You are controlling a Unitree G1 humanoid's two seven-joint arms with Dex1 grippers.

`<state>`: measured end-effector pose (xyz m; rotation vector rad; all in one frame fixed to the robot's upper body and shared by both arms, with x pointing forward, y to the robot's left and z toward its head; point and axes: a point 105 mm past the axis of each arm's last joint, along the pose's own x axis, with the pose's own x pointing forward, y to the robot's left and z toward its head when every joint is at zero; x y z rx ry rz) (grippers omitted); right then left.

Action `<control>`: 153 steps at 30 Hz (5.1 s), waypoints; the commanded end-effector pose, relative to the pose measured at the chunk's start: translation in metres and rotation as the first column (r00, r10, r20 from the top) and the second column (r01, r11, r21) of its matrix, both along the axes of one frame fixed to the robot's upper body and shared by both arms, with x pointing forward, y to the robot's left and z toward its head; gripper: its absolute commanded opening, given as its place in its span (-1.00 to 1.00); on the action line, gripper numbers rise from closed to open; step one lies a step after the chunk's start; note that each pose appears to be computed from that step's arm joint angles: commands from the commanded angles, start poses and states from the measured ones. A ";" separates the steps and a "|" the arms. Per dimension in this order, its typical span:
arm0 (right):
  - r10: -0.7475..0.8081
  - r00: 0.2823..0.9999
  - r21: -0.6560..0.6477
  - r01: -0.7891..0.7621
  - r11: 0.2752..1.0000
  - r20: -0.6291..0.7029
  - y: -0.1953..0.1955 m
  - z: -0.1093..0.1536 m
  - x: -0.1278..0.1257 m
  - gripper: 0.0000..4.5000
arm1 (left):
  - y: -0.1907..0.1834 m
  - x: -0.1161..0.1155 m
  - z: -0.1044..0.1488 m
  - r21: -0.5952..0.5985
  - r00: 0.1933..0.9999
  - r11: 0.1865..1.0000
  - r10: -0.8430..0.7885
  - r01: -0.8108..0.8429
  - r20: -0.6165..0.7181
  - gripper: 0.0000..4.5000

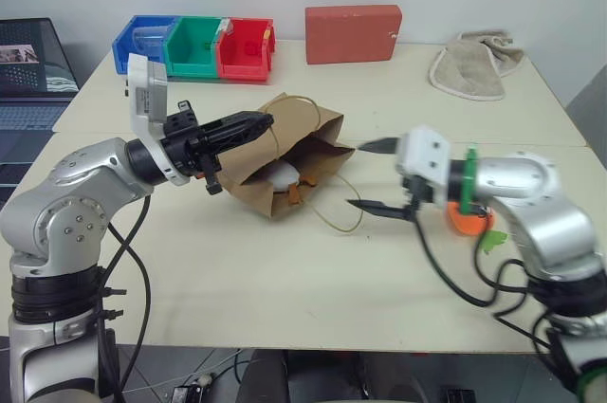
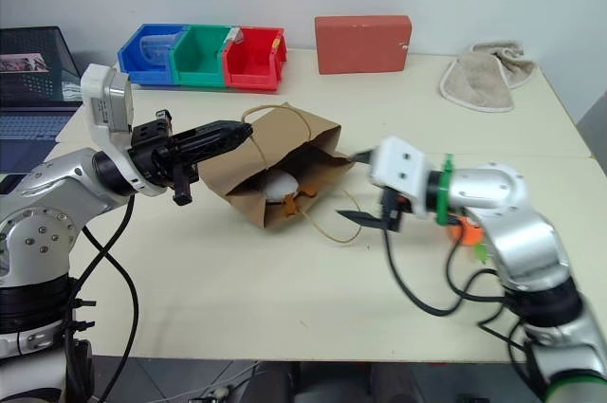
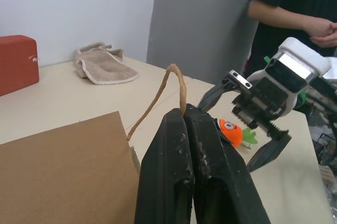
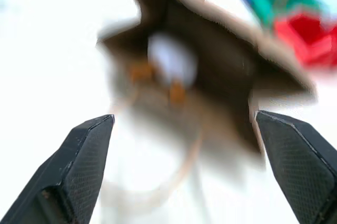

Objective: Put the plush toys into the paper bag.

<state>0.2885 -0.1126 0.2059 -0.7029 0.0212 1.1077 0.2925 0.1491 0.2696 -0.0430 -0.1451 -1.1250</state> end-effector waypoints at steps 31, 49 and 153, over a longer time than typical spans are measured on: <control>-0.287 0.958 -0.154 0.287 0.945 0.025 -0.089 -0.023 0.017 -0.99 | 0.005 -0.004 0.009 0.014 0.999 1.000 -0.001 0.000 0.045 -1.00; 0.062 0.991 -0.047 -0.057 0.997 0.116 0.068 -0.004 0.054 -0.99 | -0.005 -0.006 0.017 0.024 0.996 0.999 -0.045 0.043 0.079 -1.00; -0.062 0.946 0.425 0.201 0.883 -0.317 -0.032 0.097 -0.004 0.99 | 0.007 0.037 0.019 0.040 0.992 0.997 0.068 -0.072 0.105 0.71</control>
